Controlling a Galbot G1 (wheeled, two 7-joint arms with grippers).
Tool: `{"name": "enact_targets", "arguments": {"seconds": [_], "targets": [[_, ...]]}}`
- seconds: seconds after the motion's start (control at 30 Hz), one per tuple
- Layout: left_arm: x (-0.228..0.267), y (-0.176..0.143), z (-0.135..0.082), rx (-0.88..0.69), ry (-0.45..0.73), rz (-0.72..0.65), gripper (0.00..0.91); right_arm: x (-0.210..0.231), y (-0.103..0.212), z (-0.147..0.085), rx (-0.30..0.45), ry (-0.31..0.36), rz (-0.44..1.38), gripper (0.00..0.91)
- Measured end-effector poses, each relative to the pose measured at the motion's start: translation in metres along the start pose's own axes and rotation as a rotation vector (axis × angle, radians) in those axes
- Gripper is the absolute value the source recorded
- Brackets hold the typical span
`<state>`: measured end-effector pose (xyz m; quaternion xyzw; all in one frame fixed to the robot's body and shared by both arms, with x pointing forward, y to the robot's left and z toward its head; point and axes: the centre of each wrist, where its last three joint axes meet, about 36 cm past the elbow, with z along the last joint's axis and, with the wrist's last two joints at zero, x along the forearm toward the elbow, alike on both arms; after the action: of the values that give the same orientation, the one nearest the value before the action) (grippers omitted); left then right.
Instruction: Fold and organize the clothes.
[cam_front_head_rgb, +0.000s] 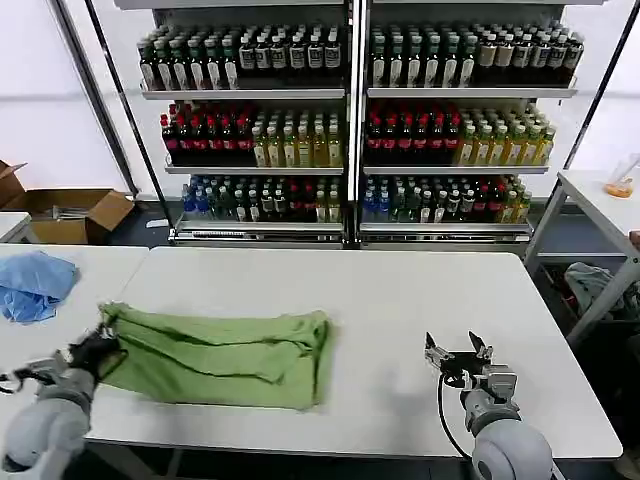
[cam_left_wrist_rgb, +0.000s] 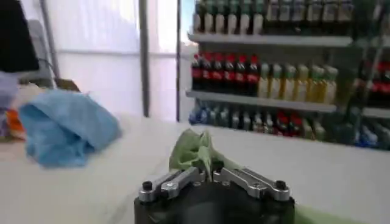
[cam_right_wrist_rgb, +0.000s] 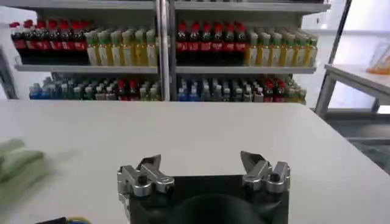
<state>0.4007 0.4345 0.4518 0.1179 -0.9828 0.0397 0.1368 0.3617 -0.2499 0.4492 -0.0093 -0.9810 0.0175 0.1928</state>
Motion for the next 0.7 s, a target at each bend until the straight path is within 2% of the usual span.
{"name": "enact_targets", "arguments": {"seconds": [0.13, 0.3, 0.47, 0.7], "targets": [[0.003, -0.001, -0.027, 0.048, -0.036, 0.040, 0.020, 0.000, 0.000, 0.002, 0.003, 0.006, 0.001, 0.907], [0.012, -0.030, -0.042, 0.110, -0.054, 0.171, 0.020, 0.000, -0.002, 0.002, 0.011, 0.008, 0.004, 0.907], [0.017, -0.067, -0.037, 0.172, -0.034, 0.308, 0.020, 0.001, -0.005, 0.001, 0.015, 0.006, 0.012, 0.907], [0.022, -0.121, -0.015, 0.225, 0.022, 0.472, 0.020, 0.003, -0.006, 0.002, 0.014, 0.008, 0.018, 0.907]]}}
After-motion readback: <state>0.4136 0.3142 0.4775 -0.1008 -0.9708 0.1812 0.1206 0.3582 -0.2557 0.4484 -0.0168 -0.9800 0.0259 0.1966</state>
